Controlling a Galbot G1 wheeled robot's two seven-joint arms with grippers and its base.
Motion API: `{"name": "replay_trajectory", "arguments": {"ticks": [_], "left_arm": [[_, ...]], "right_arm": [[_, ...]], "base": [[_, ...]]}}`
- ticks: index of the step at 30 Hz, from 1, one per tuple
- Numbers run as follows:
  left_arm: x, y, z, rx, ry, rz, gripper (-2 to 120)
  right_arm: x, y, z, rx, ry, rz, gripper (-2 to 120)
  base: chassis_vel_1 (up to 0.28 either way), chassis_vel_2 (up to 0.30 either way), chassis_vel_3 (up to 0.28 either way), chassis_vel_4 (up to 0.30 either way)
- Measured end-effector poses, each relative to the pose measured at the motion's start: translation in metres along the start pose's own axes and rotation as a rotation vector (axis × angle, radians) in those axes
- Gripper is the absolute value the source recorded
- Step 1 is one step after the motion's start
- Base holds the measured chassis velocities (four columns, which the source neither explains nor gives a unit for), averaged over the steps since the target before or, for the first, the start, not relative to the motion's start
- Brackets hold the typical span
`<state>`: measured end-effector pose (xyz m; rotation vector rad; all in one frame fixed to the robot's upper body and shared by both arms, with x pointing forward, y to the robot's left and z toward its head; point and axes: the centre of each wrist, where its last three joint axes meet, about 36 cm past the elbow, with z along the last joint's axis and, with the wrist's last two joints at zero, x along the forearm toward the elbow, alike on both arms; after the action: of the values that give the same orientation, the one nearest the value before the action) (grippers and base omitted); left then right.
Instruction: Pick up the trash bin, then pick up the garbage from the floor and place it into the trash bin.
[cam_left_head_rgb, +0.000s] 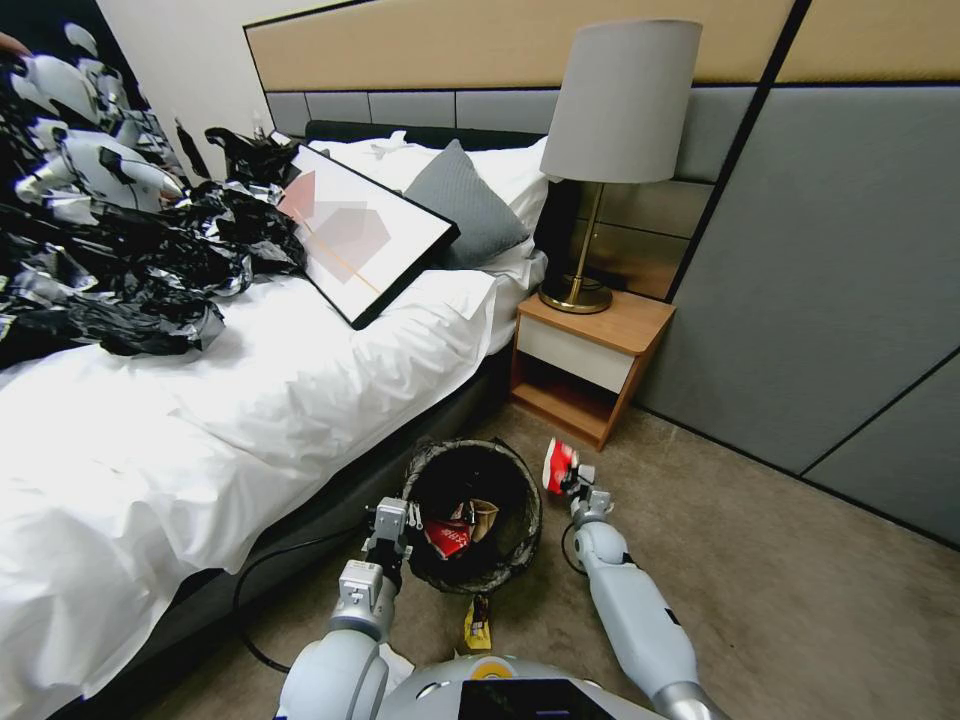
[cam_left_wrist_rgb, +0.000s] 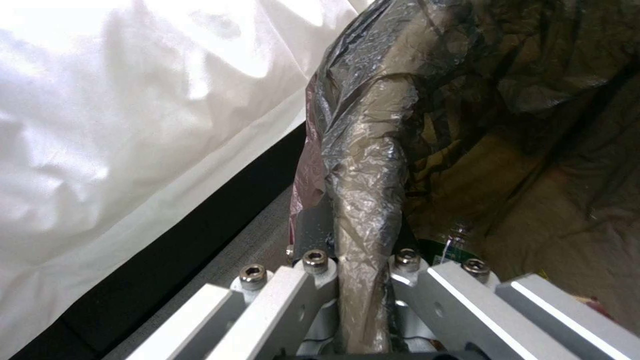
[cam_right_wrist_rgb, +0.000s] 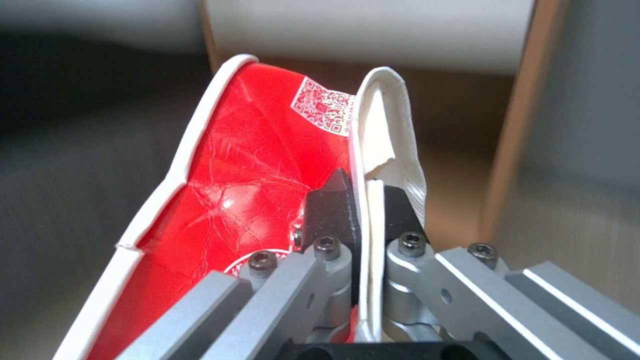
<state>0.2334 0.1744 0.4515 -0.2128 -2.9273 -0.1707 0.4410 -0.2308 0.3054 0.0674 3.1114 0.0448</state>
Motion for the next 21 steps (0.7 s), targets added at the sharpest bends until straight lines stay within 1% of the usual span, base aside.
{"name": "replay_trajectory", "arguments": {"ticks": [1,2,3,5,6,7,8,9,10,11,12,13,14,15,16,17,18,19,20,21], "left_arm": [[0.0,0.0,0.0,0.0,0.0,0.0,1],[0.0,0.0,0.0,0.001,0.0,0.0,1],[0.0,0.0,0.0,0.0,0.0,0.001,1],[0.0,0.0,0.0,0.0,0.0,0.001,1],[0.0,0.0,0.0,0.0,-0.001,0.0,1],[0.0,0.0,0.0,0.001,-0.001,0.002,1],[0.0,0.0,0.0,0.002,-0.001,0.002,1],[0.0,0.0,0.0,0.002,-0.001,0.002,1],[0.0,-0.001,0.0,0.003,0.0,0.004,1],[0.0,-0.001,0.0,0.003,0.0,0.004,1],[0.0,-0.001,0.0,0.003,0.0,0.004,1],[0.0,-0.001,0.0,0.003,0.0,0.004,1],[0.0,-0.001,0.0,0.003,0.0,0.004,1],[0.0,-0.001,0.0,0.003,0.0,0.004,1],[-0.001,-0.001,0.0,0.002,0.0,0.005,1],[-0.001,0.0,0.001,0.001,0.001,0.004,1],[-0.001,0.0,0.001,0.001,0.001,0.004,1],[-0.001,0.0,0.001,0.001,0.001,0.005,1],[-0.001,0.0,0.001,0.001,0.0,0.005,1],[-0.002,0.0,0.001,0.001,0.0,0.004,1]], "right_arm": [[0.0,0.0,0.0,0.0,0.0,0.0,0],[0.006,0.005,-0.022,-0.017,-0.061,-0.036,0],[0.008,0.006,-0.029,-0.024,-0.082,-0.051,0],[0.009,0.007,-0.033,-0.026,-0.092,-0.058,0],[0.022,0.014,-0.064,-0.049,-0.187,-0.135,0],[0.03,0.019,-0.079,-0.061,-0.238,-0.182,0],[0.033,0.021,-0.086,-0.068,-0.263,-0.208,0],[0.033,0.021,-0.086,-0.068,-0.263,-0.208,0],[0.045,0.025,-0.103,-0.084,-0.336,-0.3,0],[0.053,0.028,-0.112,-0.09,-0.38,-0.363,0],[0.056,0.028,-0.116,-0.092,-0.396,-0.388,0],[0.069,0.031,-0.127,-0.104,-0.446,-0.478,0],[0.069,0.031,-0.127,-0.104,-0.446,-0.478,0],[0.081,0.035,-0.134,-0.119,-0.473,-0.551,0],[0.093,0.038,-0.137,-0.141,-0.476,-0.611,0],[0.111,0.047,-0.136,-0.195,-0.446,-0.67,0],[0.111,0.047,-0.136,-0.195,-0.446,-0.67,0],[0.13,0.057,-0.133,-0.257,-0.387,-0.717,0],[0.136,0.059,-0.131,-0.272,-0.367,-0.732,0],[0.149,0.065,-0.123,-0.277,-0.323,-0.763,0]], "base": [[0.0,0.0,0.0,0.0],[0.0,0.0,0.0,0.0],[0.0,0.0,0.0,0.0],[0.0,0.0,0.0,0.0],[0.0,0.0,0.0,0.0],[0.0,0.0,0.0,0.0],[0.0,0.0,0.0,0.0],[0.0,0.0,0.0,0.0],[0.0,0.0,0.0,0.0],[0.0,0.0,0.0,0.0],[0.0,0.0,0.0,0.0],[0.0,0.0,0.0,0.0],[0.0,0.0,0.0,0.0],[0.0,0.0,0.0,0.0],[0.0,0.0,0.0,0.0],[0.0,0.0,0.0,0.0],[0.0,0.0,0.0,0.0],[0.0,0.0,0.0,0.0],[0.0,0.0,0.0,0.0],[0.0,0.0,0.0,0.0]]}}
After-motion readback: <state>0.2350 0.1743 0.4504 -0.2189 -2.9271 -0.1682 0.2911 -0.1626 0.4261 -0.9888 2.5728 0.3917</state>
